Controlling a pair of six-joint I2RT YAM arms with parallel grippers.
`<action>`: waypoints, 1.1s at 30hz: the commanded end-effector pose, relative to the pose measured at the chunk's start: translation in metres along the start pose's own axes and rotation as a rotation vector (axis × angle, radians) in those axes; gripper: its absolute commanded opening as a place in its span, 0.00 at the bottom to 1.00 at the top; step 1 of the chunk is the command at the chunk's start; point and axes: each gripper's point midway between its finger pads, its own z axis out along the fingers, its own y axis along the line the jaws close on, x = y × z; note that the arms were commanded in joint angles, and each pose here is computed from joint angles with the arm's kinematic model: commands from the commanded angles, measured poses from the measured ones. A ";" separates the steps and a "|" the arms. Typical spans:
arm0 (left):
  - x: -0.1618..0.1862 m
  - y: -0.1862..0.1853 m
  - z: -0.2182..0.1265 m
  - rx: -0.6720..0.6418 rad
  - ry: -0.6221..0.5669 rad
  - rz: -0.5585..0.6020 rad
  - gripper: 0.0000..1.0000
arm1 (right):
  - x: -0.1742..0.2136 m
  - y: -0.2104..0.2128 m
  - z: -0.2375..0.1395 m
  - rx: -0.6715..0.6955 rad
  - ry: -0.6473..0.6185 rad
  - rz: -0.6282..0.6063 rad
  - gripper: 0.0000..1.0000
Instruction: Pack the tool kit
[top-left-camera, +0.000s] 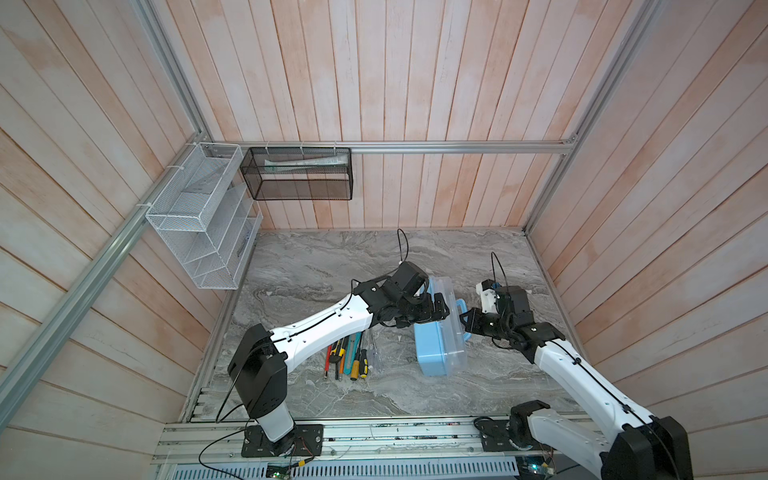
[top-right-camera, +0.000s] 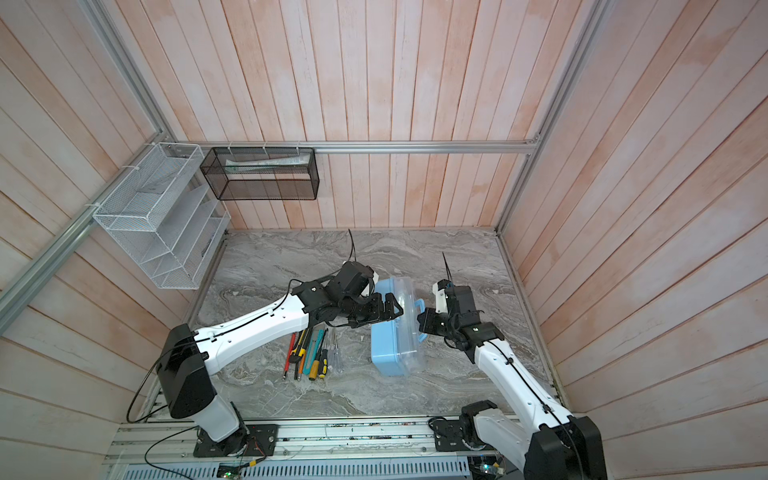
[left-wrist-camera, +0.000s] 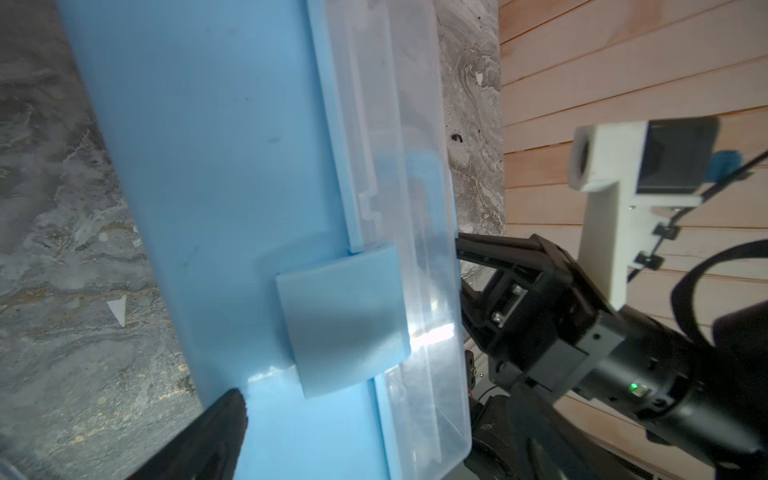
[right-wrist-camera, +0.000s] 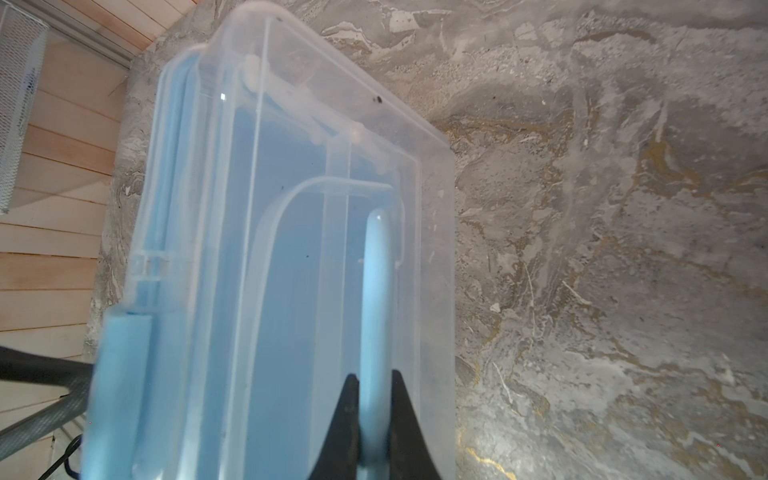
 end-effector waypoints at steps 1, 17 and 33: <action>-0.005 -0.005 0.000 -0.002 -0.014 0.038 1.00 | -0.017 0.007 -0.004 -0.014 -0.060 -0.011 0.00; -0.003 -0.011 0.013 0.078 -0.044 0.061 1.00 | -0.008 0.007 0.002 -0.037 -0.031 -0.004 0.00; 0.001 -0.038 0.021 0.301 -0.079 0.166 1.00 | -0.006 0.006 0.004 -0.033 -0.024 -0.002 0.00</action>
